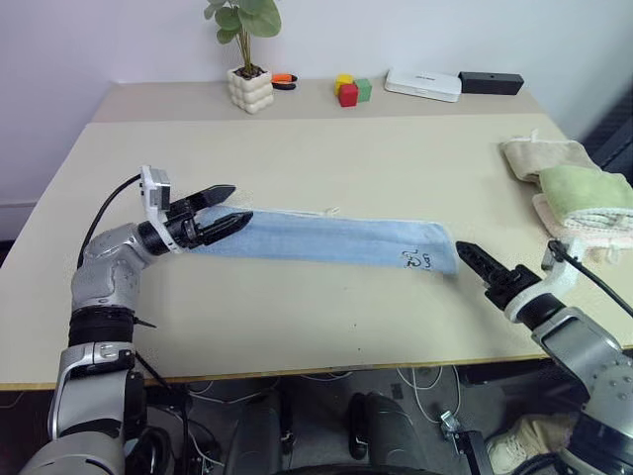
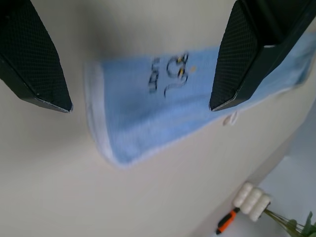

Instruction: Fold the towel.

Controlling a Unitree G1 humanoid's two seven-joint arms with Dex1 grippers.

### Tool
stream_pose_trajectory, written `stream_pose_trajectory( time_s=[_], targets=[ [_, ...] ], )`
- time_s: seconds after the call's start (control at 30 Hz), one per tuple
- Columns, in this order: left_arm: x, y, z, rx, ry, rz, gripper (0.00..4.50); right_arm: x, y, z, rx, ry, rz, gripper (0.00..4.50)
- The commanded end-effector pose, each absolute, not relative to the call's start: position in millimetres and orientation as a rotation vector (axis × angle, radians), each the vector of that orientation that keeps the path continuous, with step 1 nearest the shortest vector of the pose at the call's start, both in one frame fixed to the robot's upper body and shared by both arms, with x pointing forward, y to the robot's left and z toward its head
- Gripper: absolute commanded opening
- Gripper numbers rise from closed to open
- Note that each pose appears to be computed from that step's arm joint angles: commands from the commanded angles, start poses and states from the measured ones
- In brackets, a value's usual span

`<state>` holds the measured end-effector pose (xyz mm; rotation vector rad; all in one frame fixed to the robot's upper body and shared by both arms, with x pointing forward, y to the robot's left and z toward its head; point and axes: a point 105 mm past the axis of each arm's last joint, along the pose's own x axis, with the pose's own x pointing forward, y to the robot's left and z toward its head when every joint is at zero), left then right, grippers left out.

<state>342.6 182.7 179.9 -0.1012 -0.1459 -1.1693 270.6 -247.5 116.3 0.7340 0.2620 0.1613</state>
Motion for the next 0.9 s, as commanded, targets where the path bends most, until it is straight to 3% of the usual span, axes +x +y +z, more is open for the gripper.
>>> stream_pose_trajectory(
  time_s=[0.03, 0.27, 0.5, 0.63, 0.73, 0.9],
  targets=[
    [334.2, 174.2, 193.2, -0.044, -0.186, -1.256, 4.47, 265.8, -243.6, 122.0, 0.803, 0.245, 0.155, 4.5],
    [331.3, 167.0, 188.2, -0.08, -0.19, -1.25, 4.47, 276.3, -231.5, 112.4, 0.994, 0.265, 0.138, 4.5],
    [323.3, 165.2, 188.7, -0.082, -0.196, -1.234, 4.47, 286.6, -230.5, 90.3, 0.986, 0.338, 0.118, 4.5],
    [320.5, 172.1, 191.4, -0.065, -0.201, -1.202, 4.47, 306.9, -239.3, 84.4, 1.021, 0.309, 0.063, 4.5],
    [321.0, 170.5, 191.2, -0.065, -0.205, -1.187, 4.5, 323.4, -239.5, 83.2, 1.035, 0.296, 0.045, 3.71],
    [318.8, 170.6, 191.1, -0.065, -0.217, -1.166, 4.5, 339.8, -228.8, 82.1, 1.018, 0.295, 0.049, 1.06]
  ],
)
